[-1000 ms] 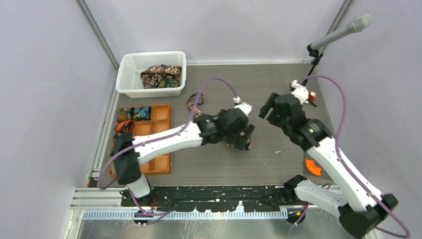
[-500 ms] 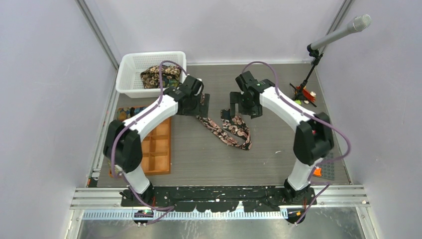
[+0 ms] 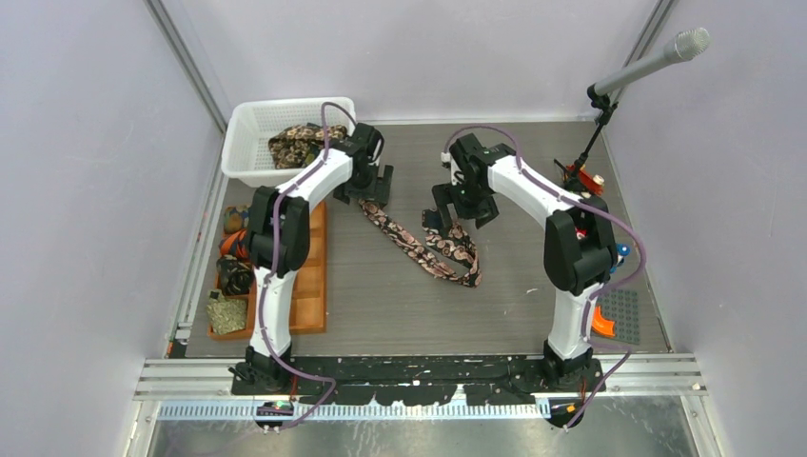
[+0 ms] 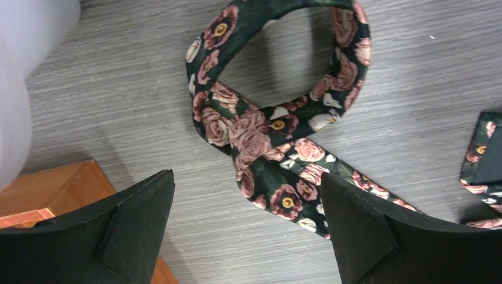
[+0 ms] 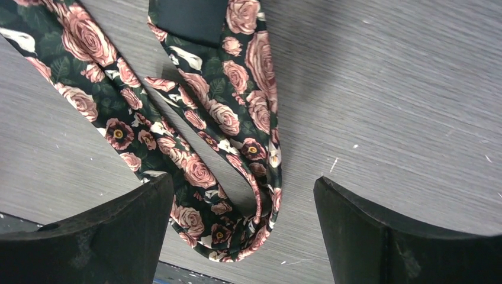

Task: Roll the ties
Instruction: Place the tie at the center of the board.

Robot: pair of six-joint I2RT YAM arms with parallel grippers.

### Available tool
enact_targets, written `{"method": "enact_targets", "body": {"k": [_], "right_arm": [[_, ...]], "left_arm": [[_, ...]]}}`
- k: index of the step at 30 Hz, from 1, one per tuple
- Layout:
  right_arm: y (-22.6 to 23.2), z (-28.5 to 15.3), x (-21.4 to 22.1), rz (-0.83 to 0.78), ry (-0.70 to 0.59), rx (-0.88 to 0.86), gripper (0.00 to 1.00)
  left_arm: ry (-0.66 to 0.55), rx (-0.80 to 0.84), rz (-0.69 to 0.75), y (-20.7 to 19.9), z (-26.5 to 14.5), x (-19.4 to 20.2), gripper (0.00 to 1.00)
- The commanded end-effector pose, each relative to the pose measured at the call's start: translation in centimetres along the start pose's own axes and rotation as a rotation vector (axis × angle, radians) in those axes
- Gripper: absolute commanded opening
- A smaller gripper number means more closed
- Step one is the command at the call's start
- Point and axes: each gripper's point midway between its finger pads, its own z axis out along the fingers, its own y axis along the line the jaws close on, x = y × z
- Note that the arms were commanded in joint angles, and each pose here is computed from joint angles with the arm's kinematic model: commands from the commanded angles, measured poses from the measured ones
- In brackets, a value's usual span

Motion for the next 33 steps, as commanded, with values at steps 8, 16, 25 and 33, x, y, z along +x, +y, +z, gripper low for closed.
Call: {"method": "enact_targets", "body": {"k": [8, 16, 25, 33], "right_arm": [[1.4, 1.8, 0.2, -0.101, 0.089, -0.11, 0.91], [1.1, 2.7, 0.8, -0.1, 0.109, -0.101, 0.87], [1.3, 2.8, 1.1, -0.077, 0.094, -0.113, 0.81], [1.9, 3.1, 1.4, -0.076, 0.096, -0.141, 0.71]], "left_arm": [[-0.008, 0.059, 0.054, 0.9, 2.0, -1.6, 0.94], [-0.028, 0.117, 0.014, 1.3, 3.9, -2.6, 0.79], [-0.053, 0.164, -0.043, 0.4, 3.3, -2.7, 0.25], [-0.067, 0.234, -0.189, -1.7, -1.1, -0.9, 0.0]]}}
